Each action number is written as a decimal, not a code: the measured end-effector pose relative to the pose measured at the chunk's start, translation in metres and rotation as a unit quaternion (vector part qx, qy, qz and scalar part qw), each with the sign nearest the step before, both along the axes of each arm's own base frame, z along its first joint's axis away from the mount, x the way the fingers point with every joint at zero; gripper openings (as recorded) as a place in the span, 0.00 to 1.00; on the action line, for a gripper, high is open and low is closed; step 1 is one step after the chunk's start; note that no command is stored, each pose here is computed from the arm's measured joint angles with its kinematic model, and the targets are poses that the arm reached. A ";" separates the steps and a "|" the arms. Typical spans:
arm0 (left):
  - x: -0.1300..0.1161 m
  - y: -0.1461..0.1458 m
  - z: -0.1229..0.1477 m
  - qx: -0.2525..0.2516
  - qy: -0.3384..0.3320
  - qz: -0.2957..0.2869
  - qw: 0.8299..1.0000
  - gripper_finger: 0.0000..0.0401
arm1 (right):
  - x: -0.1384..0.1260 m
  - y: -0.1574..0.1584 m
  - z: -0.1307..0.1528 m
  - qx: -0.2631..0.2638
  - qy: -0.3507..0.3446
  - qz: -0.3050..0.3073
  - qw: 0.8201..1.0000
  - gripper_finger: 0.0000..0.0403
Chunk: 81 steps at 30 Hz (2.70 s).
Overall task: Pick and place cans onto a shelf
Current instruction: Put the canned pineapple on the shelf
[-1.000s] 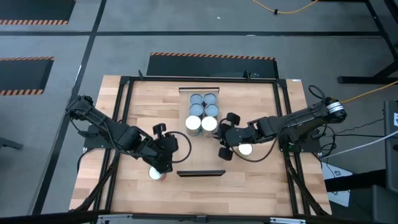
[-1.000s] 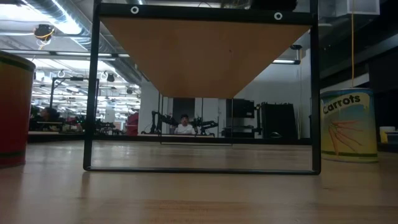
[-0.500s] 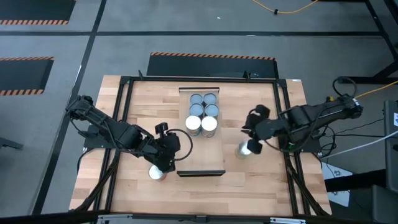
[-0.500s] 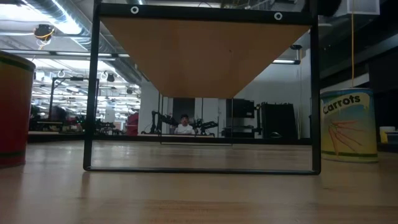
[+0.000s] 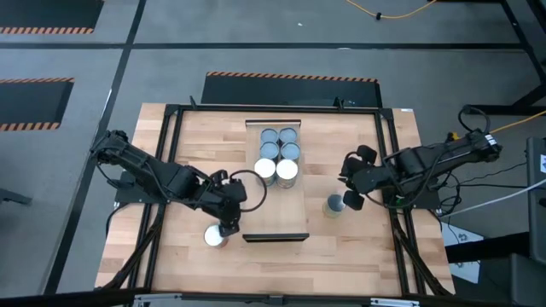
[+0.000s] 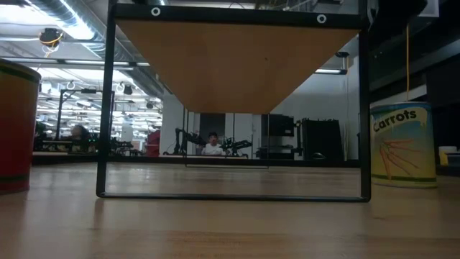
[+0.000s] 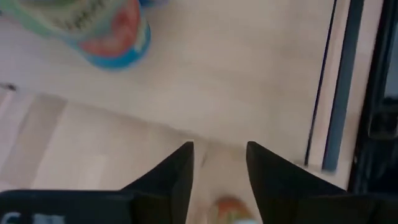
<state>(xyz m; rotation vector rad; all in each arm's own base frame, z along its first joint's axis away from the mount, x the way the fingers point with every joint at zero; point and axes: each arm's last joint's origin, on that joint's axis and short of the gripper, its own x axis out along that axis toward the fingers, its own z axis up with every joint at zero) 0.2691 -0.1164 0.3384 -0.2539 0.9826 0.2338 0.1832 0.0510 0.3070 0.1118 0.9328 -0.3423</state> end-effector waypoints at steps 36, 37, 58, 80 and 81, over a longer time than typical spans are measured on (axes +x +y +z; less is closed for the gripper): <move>-0.044 -0.036 -0.091 -0.017 0.210 -0.054 0.976 0.36 | 0.001 0.000 -0.005 -0.002 0.002 0.002 1.000 0.16; -0.044 -0.036 -0.093 -0.018 0.208 -0.055 0.976 0.36 | 0.001 0.000 -0.005 -0.002 0.001 0.002 1.000 0.16; -0.045 -0.035 -0.109 -0.022 0.201 -0.054 0.978 0.18 | 0.001 0.000 -0.004 -0.002 0.000 0.002 1.000 0.16; -0.039 -0.039 -0.093 -0.032 0.187 -0.060 0.980 0.00 | 0.001 0.000 -0.004 -0.002 0.000 0.002 1.000 0.16; -0.038 -0.040 -0.088 -0.033 0.184 -0.060 0.980 0.00 | 0.001 0.000 -0.004 -0.001 -0.001 0.002 1.000 0.16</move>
